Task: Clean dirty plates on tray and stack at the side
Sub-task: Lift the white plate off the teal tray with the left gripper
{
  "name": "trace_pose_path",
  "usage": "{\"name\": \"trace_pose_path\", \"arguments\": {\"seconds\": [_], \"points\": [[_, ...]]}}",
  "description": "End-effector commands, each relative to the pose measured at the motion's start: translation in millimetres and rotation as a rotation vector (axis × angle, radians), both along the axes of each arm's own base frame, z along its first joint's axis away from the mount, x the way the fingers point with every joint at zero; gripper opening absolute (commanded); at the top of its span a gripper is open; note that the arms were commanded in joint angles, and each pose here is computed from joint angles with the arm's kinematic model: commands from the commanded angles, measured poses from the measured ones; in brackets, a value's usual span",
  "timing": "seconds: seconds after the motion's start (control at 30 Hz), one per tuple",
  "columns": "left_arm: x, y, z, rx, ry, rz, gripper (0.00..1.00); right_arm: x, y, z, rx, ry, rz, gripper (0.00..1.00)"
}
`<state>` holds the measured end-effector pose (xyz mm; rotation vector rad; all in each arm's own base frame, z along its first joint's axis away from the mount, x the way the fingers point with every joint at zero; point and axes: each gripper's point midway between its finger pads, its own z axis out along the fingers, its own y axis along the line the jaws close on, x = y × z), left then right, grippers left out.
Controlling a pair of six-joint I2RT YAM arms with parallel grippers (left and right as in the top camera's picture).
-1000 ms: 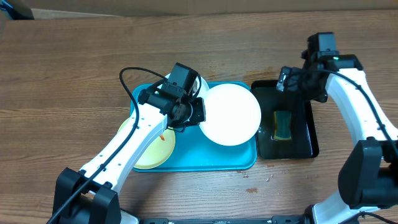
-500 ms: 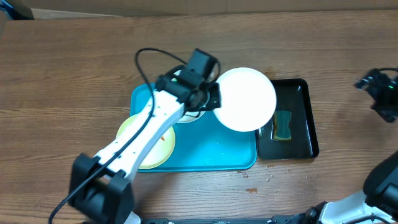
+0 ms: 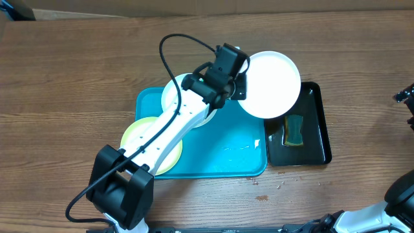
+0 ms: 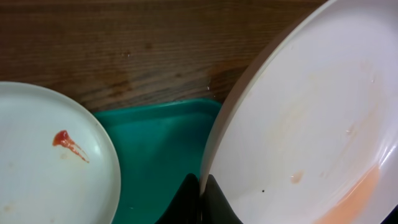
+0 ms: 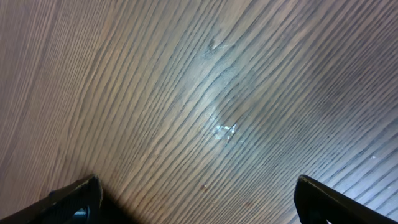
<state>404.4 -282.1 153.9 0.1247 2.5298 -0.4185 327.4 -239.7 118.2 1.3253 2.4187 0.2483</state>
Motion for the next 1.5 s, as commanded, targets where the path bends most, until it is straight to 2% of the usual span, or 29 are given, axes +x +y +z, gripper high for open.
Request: {"name": "trace_pose_path", "arguments": {"seconds": [0.0, 0.23, 0.4, 0.6, 1.0, 1.47], "points": [[4.2, -13.8, 21.3, 0.119, -0.150, -0.049, 0.04, 6.4, -3.9, 18.7, -0.028, -0.048, 0.002, 1.00], [-9.2, -37.7, 52.4, 0.382, -0.418, -0.077, 0.04, 6.4, -4.0, 18.8, -0.028, -0.048, 0.002, 1.00], [-31.0, -57.3, 96.2, 0.637, -0.670, -0.087, 0.04, 6.4, -4.0, 18.8, -0.028, -0.048, 0.002, 1.00], [-62.1, -83.9, 146.2, 0.824, -0.875, -0.100, 0.04, 6.4, -3.9, 18.7, -0.028, -0.048, 0.002, 1.00], [-82.2, -97.6, 186.9, 0.956, -0.988, -0.112, 0.04, 6.4, -3.9, 18.7, -0.028, -0.048, 0.002, 1.00], [-82.9, -107.0, 196.0, 0.911, -1.029, -0.127, 0.04, 6.4, -4.0, 18.8, -0.028, -0.048, 0.002, 1.00]]}}
